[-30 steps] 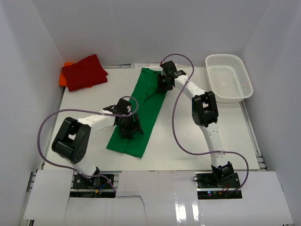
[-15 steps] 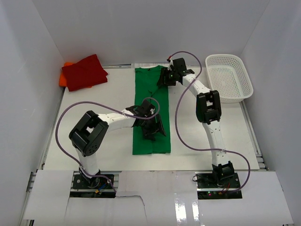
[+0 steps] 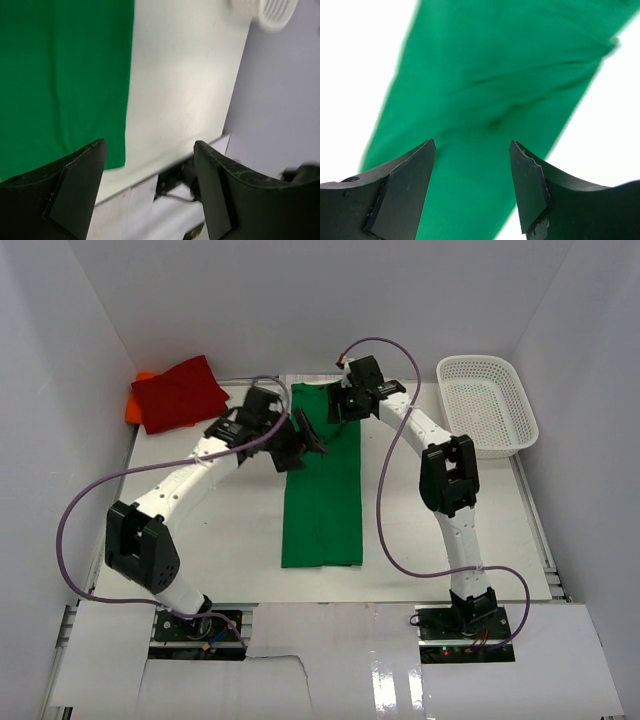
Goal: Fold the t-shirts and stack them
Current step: Rotate the tshirt 90 degrees, then grab the bottom of the folded rectangular tshirt with both arms
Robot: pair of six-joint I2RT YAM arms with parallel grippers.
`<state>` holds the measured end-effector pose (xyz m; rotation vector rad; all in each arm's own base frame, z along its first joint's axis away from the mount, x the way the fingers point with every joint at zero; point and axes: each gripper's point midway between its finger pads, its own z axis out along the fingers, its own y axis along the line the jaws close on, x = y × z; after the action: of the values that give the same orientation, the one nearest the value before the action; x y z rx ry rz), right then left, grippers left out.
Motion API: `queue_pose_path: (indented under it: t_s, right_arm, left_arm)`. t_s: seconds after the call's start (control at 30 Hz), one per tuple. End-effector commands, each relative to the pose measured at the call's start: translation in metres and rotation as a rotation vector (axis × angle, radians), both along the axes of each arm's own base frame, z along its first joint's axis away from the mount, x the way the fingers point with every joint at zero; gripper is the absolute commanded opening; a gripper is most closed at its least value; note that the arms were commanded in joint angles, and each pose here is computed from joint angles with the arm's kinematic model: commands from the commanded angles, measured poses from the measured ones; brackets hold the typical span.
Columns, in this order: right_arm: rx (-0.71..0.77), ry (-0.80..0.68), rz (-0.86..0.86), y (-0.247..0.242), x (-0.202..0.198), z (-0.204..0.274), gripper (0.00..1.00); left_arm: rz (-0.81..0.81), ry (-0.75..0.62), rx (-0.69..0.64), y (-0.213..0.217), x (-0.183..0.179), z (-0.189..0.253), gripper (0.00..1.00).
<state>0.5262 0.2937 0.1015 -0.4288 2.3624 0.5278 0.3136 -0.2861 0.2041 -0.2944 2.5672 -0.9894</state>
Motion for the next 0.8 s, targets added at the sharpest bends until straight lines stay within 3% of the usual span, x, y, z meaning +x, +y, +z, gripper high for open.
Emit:
queue_pose_path:
  t_s: [0.0,0.07,0.2,0.4,0.57,0.77]
  right_arm:
    - [-0.119,-0.080,0.058,0.024,-0.031,0.032,0.67]
    - [-0.164,-0.078,0.067,0.033,-0.042,0.026,0.66]
    - [-0.249,-0.075,0.059,0.043,-0.047,0.007,0.63]
    - [-0.396,-0.137,0.017,0.043,-0.041,-0.005,0.57]
    - [-0.487,-0.189,-0.015,0.034,-0.031,-0.009,0.57]
    - [-0.552,-0.238,-0.035,0.029,-0.018,-0.015,0.58]
  left_arm:
    - [0.119,-0.016,0.057,0.070,0.056,-0.001,0.81]
    - [0.172,-0.049,0.050,0.090,0.092,0.003,0.80]
    - [0.226,-0.031,0.073,0.103,0.151,-0.043,0.79]
    - [0.204,-0.108,0.023,0.092,0.210,-0.057,0.78]
    - [0.166,-0.184,0.010,0.085,0.234,-0.057,0.78]
    - [0.157,-0.193,-0.024,0.079,0.237,-0.067,0.78]
